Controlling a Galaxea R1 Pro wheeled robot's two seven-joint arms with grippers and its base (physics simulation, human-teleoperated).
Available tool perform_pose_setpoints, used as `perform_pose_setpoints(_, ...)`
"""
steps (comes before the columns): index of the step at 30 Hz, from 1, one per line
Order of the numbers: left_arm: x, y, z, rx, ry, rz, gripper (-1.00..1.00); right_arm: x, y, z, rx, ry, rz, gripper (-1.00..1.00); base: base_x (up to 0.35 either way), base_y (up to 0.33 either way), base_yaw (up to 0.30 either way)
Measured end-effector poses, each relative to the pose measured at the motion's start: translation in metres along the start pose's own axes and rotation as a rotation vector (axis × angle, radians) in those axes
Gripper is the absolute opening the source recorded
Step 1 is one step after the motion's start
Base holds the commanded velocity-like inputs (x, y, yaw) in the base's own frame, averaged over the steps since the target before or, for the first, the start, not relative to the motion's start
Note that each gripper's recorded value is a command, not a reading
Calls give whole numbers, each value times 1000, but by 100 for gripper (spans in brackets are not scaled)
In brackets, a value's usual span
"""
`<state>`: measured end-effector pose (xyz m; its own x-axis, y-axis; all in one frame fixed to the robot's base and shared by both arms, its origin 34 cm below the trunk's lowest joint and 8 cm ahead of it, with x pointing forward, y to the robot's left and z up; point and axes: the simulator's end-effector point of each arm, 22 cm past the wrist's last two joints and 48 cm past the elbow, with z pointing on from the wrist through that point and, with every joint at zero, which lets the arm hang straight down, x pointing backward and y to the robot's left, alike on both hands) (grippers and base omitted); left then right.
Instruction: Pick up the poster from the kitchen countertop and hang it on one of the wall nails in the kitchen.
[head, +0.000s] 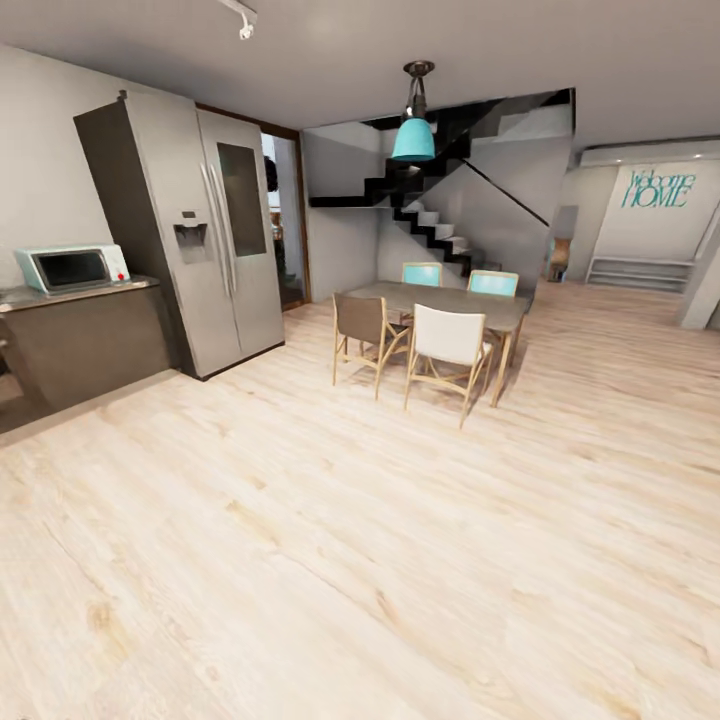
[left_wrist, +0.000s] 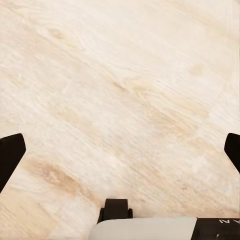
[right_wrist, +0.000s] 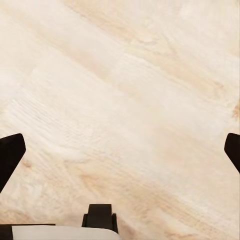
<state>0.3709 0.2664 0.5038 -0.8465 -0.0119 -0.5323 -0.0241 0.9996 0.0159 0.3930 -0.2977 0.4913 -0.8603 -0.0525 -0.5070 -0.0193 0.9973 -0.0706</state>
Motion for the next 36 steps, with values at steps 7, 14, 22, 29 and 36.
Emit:
perform_pose_setpoints(7, 0, 0, 0, 0, 1, 1, 100, 0, 2, 0, -2, 0, 1, 100, 255, -139, 140)
perform_pose_setpoints(14, 0, 0, 0, 0, 1, 1, 100, 0, 6, 0, -7, -1, 4, 100, 290, -161, 267)
perform_pose_setpoints(22, 0, 0, 0, 0, 1, 1, 100, 0, 7, 0, -8, -1, 5, 100, 295, -162, 291)
perform_pose_setpoints(29, 0, 0, 0, -1, 0, 0, 100, 0, 12, 0, -12, -1, 8, 100, 250, -50, 294)
perform_pose_setpoints(36, 0, 0, 0, -1, 0, -1, 100, 0, 14, 0, -15, 0, 10, 100, 82, -6, 294)
